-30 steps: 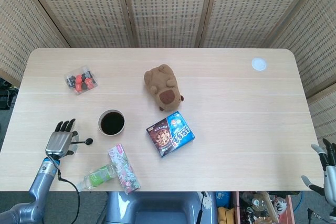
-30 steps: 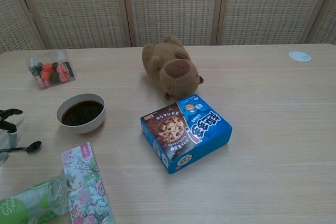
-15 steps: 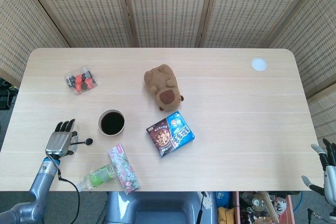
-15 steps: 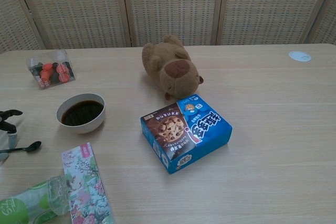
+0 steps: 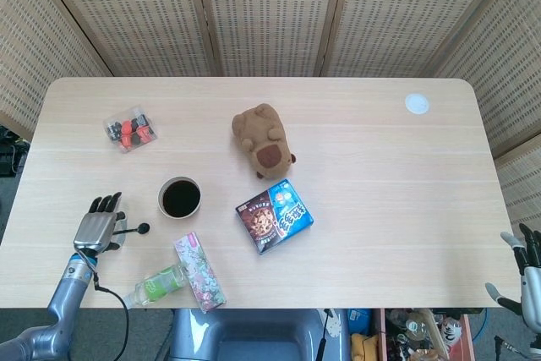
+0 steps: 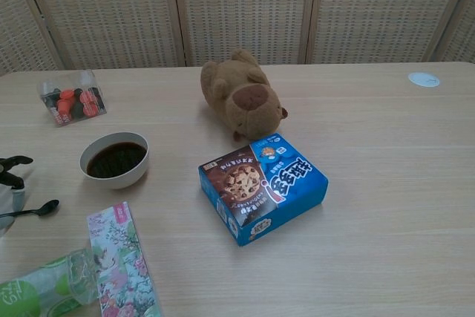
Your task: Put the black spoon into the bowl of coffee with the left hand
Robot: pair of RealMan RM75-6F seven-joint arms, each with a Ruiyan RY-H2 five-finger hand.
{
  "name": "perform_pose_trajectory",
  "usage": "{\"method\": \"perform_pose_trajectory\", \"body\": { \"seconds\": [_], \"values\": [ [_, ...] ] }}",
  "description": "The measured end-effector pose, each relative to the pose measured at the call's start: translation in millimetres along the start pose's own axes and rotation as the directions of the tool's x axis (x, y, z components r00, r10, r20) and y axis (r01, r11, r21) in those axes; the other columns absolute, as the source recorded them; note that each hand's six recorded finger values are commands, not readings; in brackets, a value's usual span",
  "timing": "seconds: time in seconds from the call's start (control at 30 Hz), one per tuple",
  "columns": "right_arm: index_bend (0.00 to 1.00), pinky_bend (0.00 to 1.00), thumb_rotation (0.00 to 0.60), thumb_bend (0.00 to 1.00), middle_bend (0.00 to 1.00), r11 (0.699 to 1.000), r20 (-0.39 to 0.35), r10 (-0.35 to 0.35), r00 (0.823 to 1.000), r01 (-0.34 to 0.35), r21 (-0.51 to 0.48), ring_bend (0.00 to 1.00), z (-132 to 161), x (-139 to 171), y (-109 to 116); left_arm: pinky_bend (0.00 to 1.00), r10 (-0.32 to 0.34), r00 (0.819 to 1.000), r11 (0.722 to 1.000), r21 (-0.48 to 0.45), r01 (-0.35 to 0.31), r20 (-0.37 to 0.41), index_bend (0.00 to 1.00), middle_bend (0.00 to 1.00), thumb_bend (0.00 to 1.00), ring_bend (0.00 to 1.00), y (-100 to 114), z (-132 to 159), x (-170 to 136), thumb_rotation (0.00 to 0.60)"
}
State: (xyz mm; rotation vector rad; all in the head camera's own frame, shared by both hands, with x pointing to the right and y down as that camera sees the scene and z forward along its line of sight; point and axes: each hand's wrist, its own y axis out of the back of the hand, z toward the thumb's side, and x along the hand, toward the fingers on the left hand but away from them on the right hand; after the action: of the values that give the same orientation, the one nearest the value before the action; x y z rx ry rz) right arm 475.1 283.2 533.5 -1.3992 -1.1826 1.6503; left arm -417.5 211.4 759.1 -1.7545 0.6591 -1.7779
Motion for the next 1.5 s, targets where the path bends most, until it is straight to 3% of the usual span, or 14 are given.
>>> {"method": "perform_pose_trajectory", "body": {
  "seconds": [0.43,0.73,1.13,1.5],
  "values": [
    [0.21,0.14,0.6,0.26,0.13,1.0,0.007,-0.002,1.0,0.002,0.0,0.0,-1.4,1.0,1.0,0.0,-0.001,1.0,1.0,-0.004,0.001,-0.003,0.56,0.0,0.39,0.0,-0.1,1.6,2.4,0.6],
    [0.21,0.14,0.6,0.26,0.13,1.0,0.003,-0.004,1.0,0.004,-0.003,0.0,-0.4,0.6,1.4,0.0,0.035,0.999,0.999,0.025,-0.036,0.023,0.57,0.01,0.39,0.0,17.1,4.7,8.1,0.6],
    [0.21,0.14,0.6,0.26,0.13,1.0,-0.005,-0.006,1.0,0.006,-0.009,0.0,1.2,0.4,1.6,0.0,0.098,0.988,0.979,0.165,-0.117,0.123,0.59,0.05,0.39,0.0,64.0,18.8,16.5,0.6],
    [0.21,0.14,0.6,0.26,0.13,1.0,-0.005,-0.007,1.0,0.007,-0.016,0.0,-0.3,0.8,1.1,0.0,0.149,0.964,0.925,0.314,-0.215,0.221,0.64,0.07,0.39,0.0,112.6,42.8,23.8,0.6]
  ]
}}
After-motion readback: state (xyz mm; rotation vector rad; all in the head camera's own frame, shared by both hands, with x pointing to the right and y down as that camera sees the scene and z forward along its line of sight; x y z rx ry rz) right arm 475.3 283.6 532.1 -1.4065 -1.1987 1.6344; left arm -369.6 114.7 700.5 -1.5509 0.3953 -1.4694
